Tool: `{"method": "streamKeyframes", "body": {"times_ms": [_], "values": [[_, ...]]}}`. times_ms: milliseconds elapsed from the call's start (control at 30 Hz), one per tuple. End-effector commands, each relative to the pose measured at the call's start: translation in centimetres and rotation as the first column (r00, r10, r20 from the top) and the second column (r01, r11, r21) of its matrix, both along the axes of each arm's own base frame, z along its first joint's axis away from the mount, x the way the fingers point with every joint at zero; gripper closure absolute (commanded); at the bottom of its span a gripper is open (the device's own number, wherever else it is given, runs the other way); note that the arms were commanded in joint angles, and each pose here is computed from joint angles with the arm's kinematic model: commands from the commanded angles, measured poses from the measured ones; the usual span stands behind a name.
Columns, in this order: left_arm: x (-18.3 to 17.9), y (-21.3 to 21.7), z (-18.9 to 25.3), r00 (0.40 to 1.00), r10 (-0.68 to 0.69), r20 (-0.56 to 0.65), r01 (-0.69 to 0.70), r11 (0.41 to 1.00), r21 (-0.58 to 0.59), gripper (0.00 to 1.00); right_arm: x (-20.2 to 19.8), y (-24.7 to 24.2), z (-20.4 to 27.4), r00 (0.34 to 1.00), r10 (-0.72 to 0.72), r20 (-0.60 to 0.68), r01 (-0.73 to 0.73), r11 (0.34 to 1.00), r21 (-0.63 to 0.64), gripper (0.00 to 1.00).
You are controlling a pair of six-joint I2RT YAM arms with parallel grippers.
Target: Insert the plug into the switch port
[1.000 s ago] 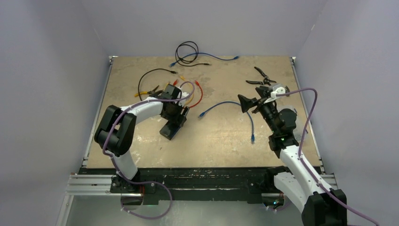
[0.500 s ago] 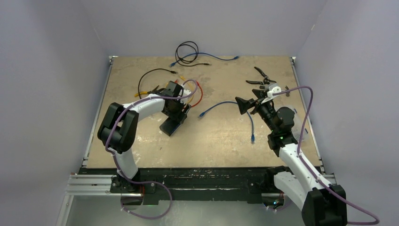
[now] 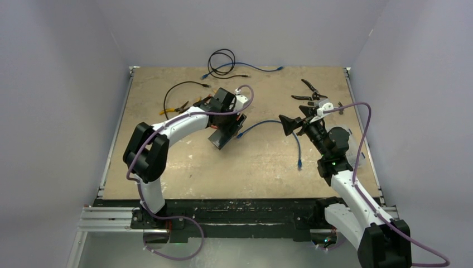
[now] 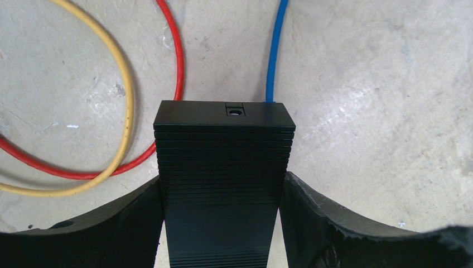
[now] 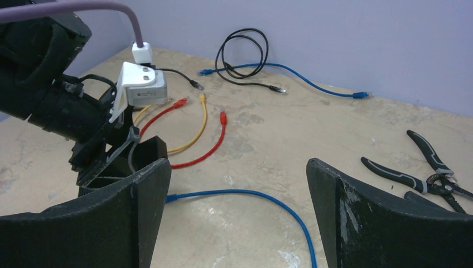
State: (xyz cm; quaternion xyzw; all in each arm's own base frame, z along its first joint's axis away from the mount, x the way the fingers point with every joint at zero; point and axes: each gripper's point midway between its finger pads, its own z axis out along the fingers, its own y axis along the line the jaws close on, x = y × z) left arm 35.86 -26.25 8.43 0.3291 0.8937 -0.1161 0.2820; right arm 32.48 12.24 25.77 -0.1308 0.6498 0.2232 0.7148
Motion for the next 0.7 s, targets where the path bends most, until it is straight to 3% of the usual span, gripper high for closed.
{"method": "streamKeyframes", "body": {"times_ms": [0,100,267,667], "values": [[-0.1,1.1,-0.8,0.998,0.056,-0.031,-0.055,0.998,0.038,0.47,-0.3,0.3,2.7,0.997,0.017,0.076,-0.016,1.0,-0.008,0.06],[-1.6,2.7,-1.1,0.993,0.11,-0.04,-0.107,0.992,0.06,0.49,-0.3,0.3,2.6,0.997,0.017,0.074,-0.017,1.0,-0.006,0.06],[-3.8,6.2,-3.5,0.978,0.199,-0.054,-0.19,0.971,0.149,0.43,-0.2,0.7,2.3,0.997,0.04,0.067,-0.041,0.999,0.004,0.06],[-3.3,8.9,-4.1,0.935,0.347,-0.077,-0.342,0.937,0.074,0.25,-0.3,1.2,2.1,0.997,0.053,0.056,-0.054,0.999,0.008,0.06]]}}
